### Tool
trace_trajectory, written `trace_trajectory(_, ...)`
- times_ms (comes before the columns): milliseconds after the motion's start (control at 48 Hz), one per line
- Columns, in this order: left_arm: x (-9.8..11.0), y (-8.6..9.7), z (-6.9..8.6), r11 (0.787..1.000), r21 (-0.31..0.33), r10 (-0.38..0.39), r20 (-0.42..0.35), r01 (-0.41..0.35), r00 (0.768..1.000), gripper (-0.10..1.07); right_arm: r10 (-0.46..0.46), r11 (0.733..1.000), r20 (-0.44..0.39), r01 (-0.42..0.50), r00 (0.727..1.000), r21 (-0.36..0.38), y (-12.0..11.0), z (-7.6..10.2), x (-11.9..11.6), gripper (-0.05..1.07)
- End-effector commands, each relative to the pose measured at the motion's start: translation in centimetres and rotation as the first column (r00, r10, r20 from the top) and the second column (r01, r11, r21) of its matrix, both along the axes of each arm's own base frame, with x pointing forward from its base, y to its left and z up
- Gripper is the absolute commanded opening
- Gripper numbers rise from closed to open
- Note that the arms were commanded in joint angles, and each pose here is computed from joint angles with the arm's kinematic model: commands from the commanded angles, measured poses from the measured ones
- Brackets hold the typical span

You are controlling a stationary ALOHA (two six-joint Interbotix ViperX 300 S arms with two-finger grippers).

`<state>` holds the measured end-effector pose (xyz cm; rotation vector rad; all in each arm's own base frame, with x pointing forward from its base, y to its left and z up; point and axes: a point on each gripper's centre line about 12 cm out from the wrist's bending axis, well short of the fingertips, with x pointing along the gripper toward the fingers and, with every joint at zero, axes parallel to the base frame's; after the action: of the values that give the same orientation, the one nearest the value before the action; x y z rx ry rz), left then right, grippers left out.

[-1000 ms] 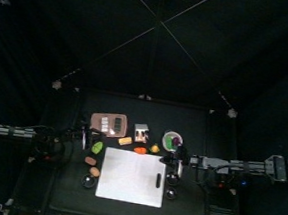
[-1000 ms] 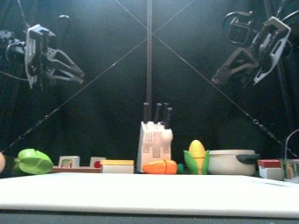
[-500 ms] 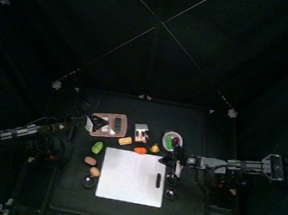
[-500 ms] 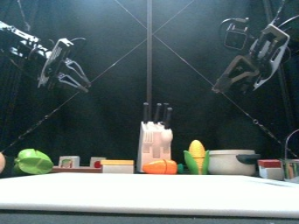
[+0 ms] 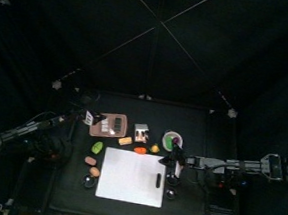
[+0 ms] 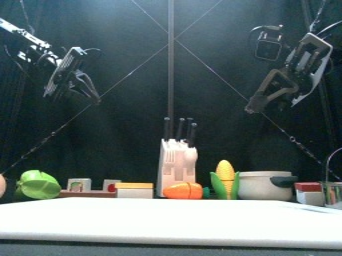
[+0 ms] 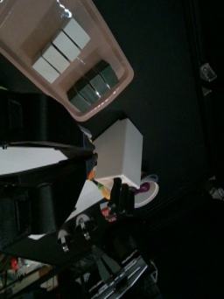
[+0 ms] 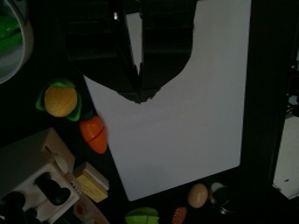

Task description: Grab white sushi roll

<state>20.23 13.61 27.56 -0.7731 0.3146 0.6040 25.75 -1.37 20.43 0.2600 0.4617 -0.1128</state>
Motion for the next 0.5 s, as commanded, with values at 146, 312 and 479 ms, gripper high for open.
trace_trajectory(146,-0.7,1.4,1.3,1.0,-0.004,0.03,-0.044,-0.03,0.999,0.54,-0.01,1.0,0.028,0.01,1.0,0.013,-0.1,0.9,0.4,0.01)
trace_trajectory(312,-1.1,1.9,0.5,0.995,-0.067,0.062,-0.124,-0.07,0.99,0.54,-0.012,1.0,0.025,0.012,1.0,0.016,-0.1,0.8,0.5,0.01)
trace_trajectory(479,-1.7,2.4,-0.2,0.983,-0.102,0.127,-0.218,-0.152,0.968,0.54,-0.012,1.0,0.016,0.012,1.0,0.016,-0.1,0.6,0.5,0.01)
